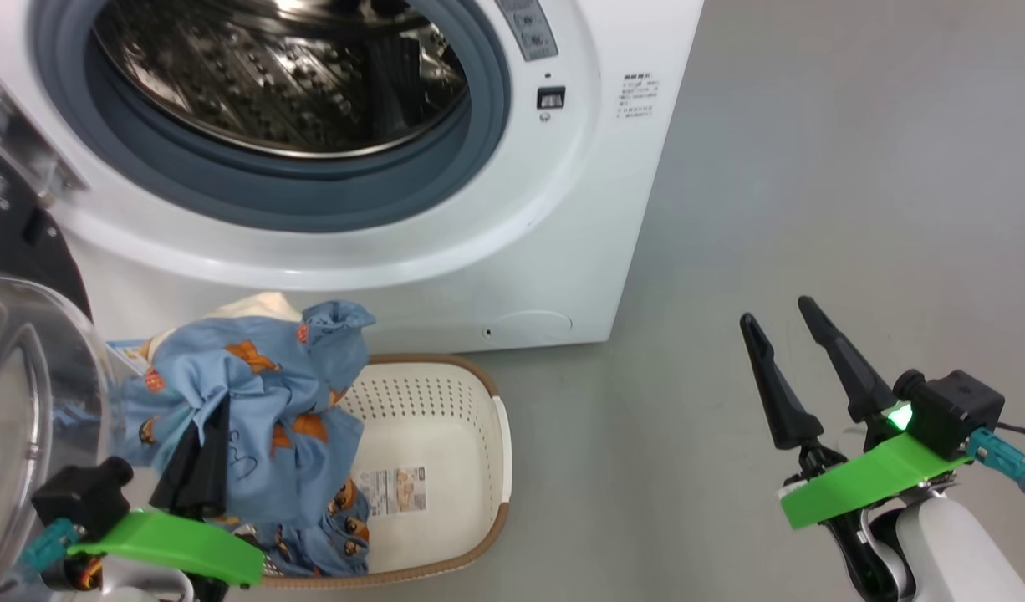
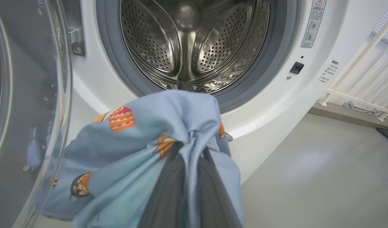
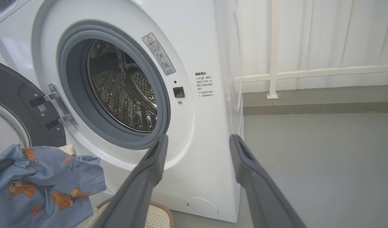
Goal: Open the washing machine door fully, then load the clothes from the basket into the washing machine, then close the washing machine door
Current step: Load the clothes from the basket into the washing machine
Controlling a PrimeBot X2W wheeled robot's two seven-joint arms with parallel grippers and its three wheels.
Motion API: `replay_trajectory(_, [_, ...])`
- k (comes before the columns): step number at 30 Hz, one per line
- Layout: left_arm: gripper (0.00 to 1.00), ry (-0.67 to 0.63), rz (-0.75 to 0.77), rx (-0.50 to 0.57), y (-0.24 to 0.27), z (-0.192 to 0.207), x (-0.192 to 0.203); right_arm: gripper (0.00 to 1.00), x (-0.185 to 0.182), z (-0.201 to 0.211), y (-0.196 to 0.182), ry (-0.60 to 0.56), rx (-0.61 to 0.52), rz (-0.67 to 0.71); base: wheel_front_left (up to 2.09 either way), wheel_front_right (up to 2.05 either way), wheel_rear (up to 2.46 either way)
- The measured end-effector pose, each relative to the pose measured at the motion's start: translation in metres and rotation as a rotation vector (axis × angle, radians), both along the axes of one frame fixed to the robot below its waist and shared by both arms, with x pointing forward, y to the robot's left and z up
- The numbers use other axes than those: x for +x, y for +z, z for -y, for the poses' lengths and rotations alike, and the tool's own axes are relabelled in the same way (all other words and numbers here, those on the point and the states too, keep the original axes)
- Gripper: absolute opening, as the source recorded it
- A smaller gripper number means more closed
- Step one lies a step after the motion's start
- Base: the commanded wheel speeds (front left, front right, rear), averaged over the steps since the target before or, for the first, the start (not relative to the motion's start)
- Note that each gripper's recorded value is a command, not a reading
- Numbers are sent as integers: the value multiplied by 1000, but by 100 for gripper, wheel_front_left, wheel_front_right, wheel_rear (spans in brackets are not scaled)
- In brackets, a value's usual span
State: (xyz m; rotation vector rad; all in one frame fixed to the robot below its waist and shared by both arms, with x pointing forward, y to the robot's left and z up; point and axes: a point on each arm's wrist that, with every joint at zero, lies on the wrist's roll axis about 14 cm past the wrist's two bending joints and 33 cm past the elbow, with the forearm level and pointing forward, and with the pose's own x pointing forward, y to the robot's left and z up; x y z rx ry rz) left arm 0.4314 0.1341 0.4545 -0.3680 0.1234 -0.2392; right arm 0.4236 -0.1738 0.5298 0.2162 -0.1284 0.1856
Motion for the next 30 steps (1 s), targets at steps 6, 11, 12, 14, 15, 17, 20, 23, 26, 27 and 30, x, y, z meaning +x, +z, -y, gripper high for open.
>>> replay_trajectory(6, [0,13,73,10,23,-1,-12,100,-9,-1,7,1,1,16,0,0,0])
replay_trajectory(11, [0,25,132,18,42,-1,-20,100,-13,2,15,-3,-1,35,0,0,0])
replay_trajectory(12, [0,22,142,21,45,-1,-21,100,-14,3,14,-5,-2,34,0,0,0])
replay_trajectory(14, [0,26,166,22,53,0,-22,100,-18,4,9,-7,-4,19,0,0,0])
replay_trajectory(15, [0,27,182,24,58,0,-22,100,-19,5,7,-8,-5,13,0,0,0])
replay_trajectory(17, [0,29,205,28,65,1,-22,100,-21,5,6,-10,-6,9,0,0,0])
replay_trajectory(20, [0,35,213,24,68,0,-26,100,-21,8,8,-16,-8,15,0,0,0])
replay_trajectory(23, [0,42,222,16,72,1,-28,100,-21,12,10,-27,-7,22,0,0,0])
replay_trajectory(26, [0,43,223,13,73,3,-31,100,-22,13,11,-32,-7,23,0,0,0])
replay_trajectory(27, [0,43,225,13,73,3,-31,100,-23,13,11,-33,-7,22,0,0,0])
replay_trajectory(30, [0,46,231,12,76,3,-31,100,-23,14,11,-35,-7,23,0,0,0])
